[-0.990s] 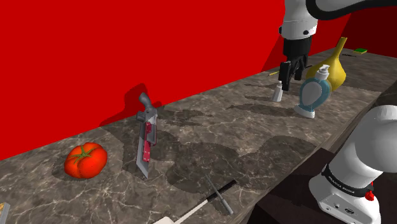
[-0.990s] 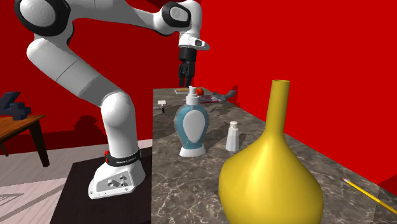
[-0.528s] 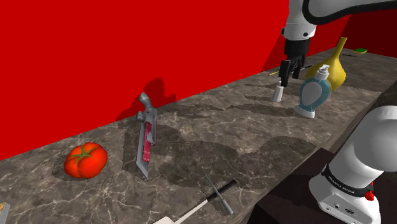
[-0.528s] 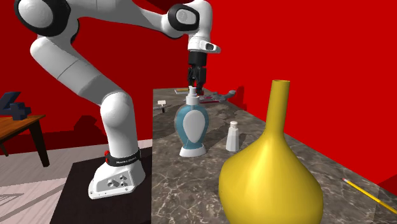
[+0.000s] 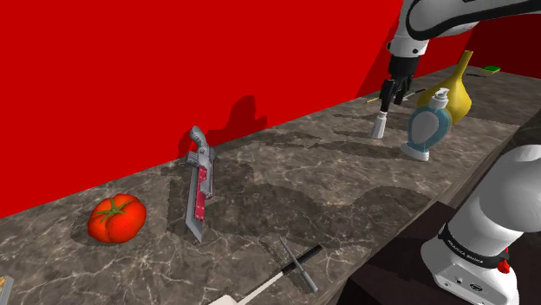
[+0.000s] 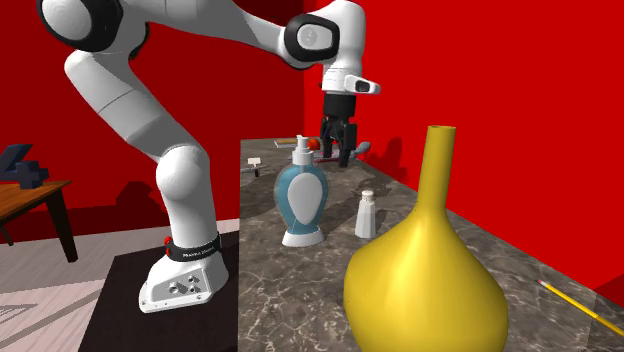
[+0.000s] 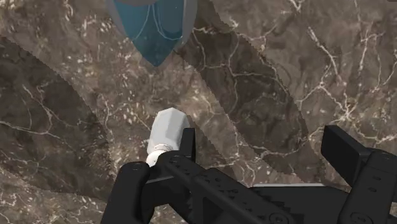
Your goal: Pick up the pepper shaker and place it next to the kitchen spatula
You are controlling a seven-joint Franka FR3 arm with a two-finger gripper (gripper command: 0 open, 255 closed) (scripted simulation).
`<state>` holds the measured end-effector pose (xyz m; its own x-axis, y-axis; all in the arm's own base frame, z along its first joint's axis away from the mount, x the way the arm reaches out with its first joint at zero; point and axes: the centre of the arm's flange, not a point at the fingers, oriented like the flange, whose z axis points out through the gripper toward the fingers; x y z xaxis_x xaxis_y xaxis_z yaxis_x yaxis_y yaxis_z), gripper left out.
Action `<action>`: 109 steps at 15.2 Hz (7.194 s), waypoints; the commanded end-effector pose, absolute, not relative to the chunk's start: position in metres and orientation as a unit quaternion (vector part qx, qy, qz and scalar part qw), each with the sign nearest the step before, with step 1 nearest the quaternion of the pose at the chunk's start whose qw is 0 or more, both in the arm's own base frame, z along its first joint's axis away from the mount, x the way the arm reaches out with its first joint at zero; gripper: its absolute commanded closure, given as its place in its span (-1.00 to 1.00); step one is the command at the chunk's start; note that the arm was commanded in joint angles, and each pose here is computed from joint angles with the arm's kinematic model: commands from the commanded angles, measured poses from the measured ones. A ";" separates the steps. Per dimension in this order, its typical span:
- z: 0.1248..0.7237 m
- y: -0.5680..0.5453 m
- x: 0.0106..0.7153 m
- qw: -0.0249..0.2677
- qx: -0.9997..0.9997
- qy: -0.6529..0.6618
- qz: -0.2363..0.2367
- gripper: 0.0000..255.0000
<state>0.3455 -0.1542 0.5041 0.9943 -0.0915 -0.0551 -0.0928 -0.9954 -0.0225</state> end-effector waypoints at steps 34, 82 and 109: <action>0.440 -0.252 0.373 0.046 -0.998 0.052 -0.011 1.00; 0.611 -0.056 0.342 0.046 -0.998 0.052 -0.011 1.00; 0.602 0.277 0.289 0.046 -0.998 0.052 -0.011 1.00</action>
